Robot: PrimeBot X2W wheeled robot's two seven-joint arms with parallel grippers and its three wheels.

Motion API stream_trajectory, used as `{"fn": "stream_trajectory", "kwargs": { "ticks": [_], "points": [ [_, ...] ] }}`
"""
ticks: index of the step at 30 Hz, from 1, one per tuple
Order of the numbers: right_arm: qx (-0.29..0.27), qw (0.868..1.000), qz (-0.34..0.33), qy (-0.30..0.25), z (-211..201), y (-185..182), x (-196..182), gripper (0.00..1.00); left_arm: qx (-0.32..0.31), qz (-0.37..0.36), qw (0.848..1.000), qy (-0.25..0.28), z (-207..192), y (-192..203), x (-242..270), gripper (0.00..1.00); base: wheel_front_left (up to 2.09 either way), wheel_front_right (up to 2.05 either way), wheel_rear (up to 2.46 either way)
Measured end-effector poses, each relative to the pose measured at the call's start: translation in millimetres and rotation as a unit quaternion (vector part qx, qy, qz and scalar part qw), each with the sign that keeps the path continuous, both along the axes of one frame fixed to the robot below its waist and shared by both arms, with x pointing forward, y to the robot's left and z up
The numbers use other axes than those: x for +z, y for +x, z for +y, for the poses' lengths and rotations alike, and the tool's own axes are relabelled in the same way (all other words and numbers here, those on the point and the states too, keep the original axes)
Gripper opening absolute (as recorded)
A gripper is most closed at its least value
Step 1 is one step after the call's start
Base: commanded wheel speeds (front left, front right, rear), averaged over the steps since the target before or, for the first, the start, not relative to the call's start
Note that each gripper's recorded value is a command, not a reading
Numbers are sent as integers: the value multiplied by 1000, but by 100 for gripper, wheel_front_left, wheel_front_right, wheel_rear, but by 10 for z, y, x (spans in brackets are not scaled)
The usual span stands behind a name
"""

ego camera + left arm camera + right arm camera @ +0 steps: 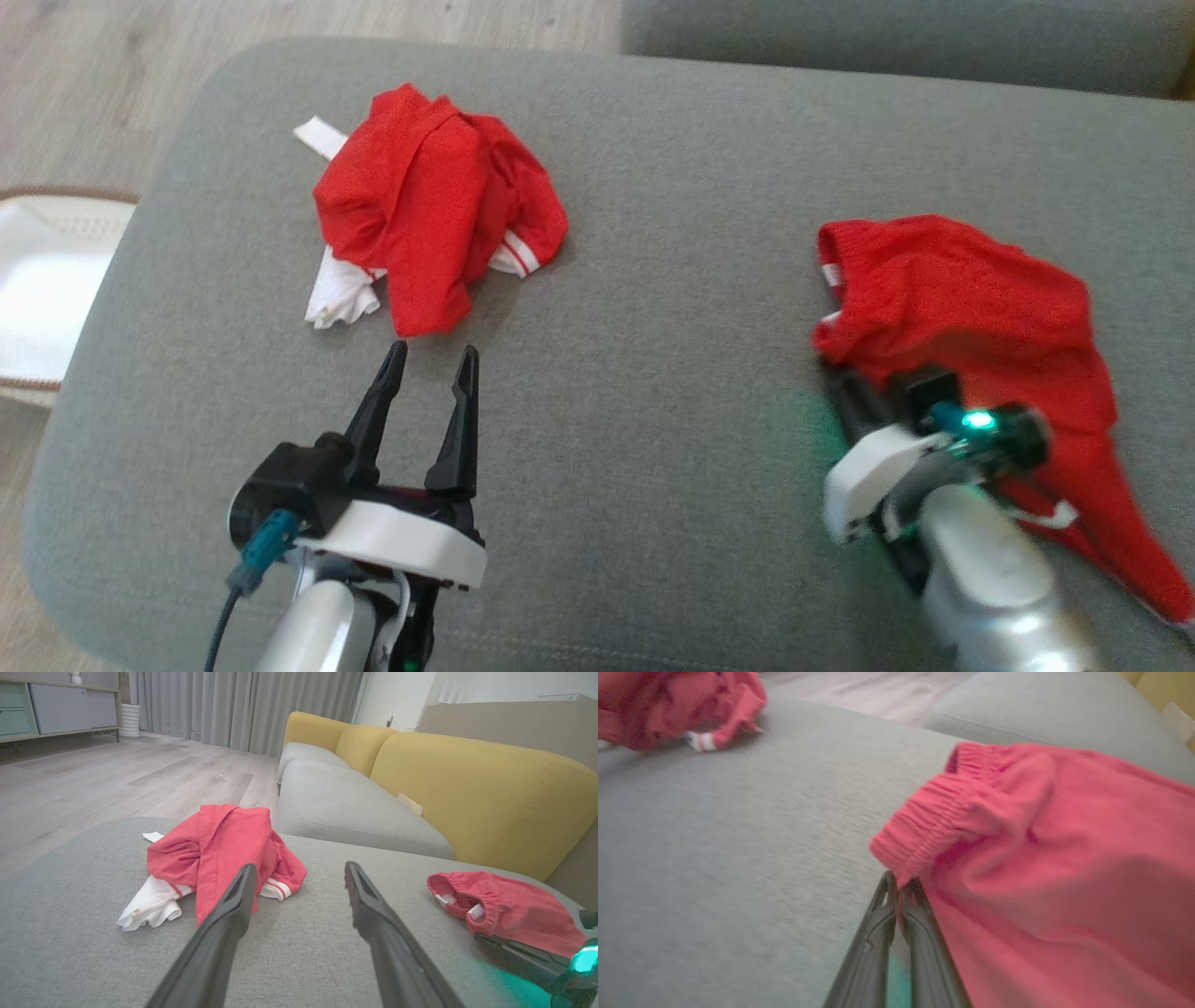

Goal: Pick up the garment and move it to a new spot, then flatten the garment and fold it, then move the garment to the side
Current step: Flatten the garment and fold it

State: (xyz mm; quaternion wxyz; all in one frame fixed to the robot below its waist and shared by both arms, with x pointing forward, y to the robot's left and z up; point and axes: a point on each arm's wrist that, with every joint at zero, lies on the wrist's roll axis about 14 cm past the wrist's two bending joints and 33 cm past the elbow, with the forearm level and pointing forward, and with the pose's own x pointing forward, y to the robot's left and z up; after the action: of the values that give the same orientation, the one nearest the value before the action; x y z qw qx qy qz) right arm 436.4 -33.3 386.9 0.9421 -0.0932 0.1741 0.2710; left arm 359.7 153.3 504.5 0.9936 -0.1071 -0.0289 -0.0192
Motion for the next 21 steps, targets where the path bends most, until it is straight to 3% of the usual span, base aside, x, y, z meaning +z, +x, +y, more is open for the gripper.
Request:
{"fn": "stream_trajectory", "kwargs": {
  "ticks": [7,15,18,21],
  "points": [
    [75,992,-21,96,600,-407,423,0,-16,-13,1000,-2,-108,-44,78,100,0,0,0],
    [154,970,8,188,1188,-905,862,0,-17,-21,1000,-4,-119,-142,125,100,0,0,0],
    [161,961,42,221,1253,-995,931,0,-13,-14,1000,-5,-99,-187,80,100,0,0,0],
    [143,964,60,215,1086,-872,864,0,-8,-12,1000,-5,-74,-193,67,100,0,0,0]
  ]
}}
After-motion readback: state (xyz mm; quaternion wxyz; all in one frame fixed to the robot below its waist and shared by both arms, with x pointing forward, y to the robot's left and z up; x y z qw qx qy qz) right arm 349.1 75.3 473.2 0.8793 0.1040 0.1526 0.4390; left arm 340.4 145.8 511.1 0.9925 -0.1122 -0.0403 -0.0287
